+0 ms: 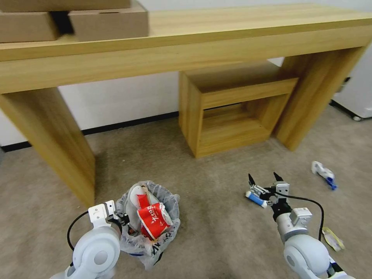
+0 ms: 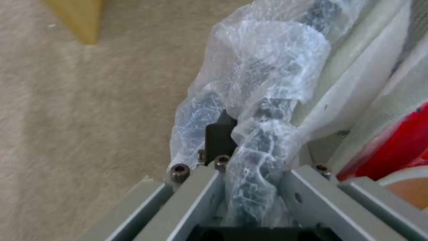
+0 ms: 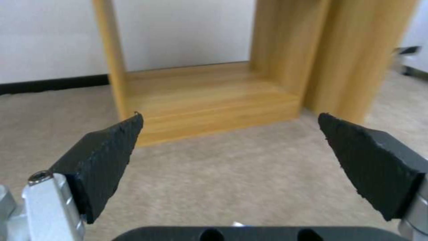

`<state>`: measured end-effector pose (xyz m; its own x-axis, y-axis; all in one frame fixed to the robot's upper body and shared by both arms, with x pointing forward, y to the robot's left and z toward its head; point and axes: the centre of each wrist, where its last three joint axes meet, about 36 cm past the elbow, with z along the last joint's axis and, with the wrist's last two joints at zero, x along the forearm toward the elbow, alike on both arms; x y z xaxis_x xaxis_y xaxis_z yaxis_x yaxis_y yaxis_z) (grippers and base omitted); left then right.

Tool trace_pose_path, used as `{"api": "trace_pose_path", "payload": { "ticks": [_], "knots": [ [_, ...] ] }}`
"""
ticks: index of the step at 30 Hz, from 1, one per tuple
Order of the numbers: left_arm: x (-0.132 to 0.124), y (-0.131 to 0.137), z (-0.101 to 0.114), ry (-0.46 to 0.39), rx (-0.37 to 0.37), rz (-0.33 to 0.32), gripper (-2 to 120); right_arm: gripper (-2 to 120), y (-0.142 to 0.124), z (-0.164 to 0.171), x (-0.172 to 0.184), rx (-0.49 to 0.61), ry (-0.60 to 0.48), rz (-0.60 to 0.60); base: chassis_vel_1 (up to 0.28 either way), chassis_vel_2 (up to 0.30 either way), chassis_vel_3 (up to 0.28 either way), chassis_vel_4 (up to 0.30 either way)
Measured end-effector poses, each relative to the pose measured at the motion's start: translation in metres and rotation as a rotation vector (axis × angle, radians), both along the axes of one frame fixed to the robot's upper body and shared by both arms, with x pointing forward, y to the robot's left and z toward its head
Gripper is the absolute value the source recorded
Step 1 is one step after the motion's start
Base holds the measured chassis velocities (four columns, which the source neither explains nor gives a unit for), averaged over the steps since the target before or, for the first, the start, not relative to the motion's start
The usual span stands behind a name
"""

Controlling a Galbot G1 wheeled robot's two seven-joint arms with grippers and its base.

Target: Pick up the trash bin and place the garbage on the floor into it.

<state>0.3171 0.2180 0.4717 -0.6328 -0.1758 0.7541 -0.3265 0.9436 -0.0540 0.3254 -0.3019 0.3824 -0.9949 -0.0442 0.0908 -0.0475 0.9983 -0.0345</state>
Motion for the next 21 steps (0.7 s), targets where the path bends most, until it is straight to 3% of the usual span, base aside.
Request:
{"api": "trace_pose_path", "payload": {
  "ticks": [21],
  "knots": [
    [-0.010, 0.002, 0.006, -0.014, 0.006, -0.012, 0, 100, -0.002, -0.002, -0.016, -0.033, -0.033, -0.007, -0.101, -0.108, -0.100, -0.105]
  ]
}}
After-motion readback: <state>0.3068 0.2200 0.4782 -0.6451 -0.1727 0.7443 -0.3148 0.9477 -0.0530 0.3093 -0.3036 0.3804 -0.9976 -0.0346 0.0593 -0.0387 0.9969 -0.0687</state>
